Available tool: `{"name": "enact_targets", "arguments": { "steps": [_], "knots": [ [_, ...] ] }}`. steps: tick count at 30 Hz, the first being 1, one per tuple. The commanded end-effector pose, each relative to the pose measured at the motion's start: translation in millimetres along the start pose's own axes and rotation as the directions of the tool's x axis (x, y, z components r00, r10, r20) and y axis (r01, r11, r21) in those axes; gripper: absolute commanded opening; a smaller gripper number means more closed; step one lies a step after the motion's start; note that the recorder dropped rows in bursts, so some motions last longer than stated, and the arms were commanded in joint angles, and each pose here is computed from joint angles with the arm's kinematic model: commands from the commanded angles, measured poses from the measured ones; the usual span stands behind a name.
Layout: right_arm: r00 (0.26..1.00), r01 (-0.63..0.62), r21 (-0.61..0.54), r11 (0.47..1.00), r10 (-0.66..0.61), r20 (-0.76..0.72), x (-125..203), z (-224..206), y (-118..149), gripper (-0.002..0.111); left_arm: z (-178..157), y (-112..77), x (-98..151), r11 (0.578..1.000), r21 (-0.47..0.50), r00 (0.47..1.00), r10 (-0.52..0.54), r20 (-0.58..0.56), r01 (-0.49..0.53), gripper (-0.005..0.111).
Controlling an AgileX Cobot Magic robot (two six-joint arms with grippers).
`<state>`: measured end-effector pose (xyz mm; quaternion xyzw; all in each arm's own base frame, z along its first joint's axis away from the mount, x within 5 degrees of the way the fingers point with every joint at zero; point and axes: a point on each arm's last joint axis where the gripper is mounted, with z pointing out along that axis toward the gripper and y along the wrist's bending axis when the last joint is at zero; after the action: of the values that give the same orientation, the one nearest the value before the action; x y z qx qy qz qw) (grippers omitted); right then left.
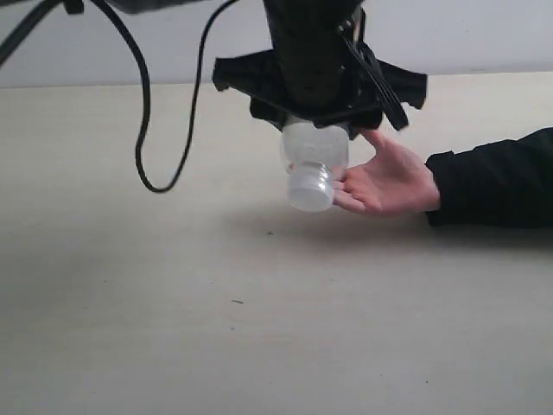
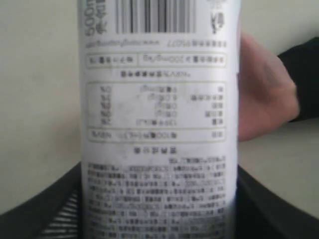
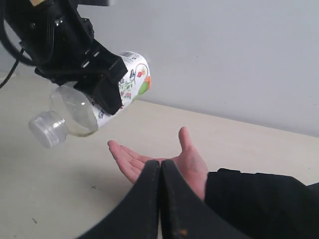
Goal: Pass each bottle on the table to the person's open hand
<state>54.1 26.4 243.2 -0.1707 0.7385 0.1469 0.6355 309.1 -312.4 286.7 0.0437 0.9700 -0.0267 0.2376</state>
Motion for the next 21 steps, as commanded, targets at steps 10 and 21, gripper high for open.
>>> {"name": "enact_targets", "arguments": {
  "steps": [10,21],
  "knots": [
    [1.000,-0.006,0.000,1.000,0.006,0.006,1,0,0,0.000,52,-54.9,35,0.960,0.218,0.981,-0.190,0.035,0.178,0.000],
    [1.000,-0.006,0.000,1.000,0.006,0.006,1,0,0,0.000,80,-46.7,31,0.966,0.172,0.979,-0.201,0.043,0.191,0.000]
  ]
}}
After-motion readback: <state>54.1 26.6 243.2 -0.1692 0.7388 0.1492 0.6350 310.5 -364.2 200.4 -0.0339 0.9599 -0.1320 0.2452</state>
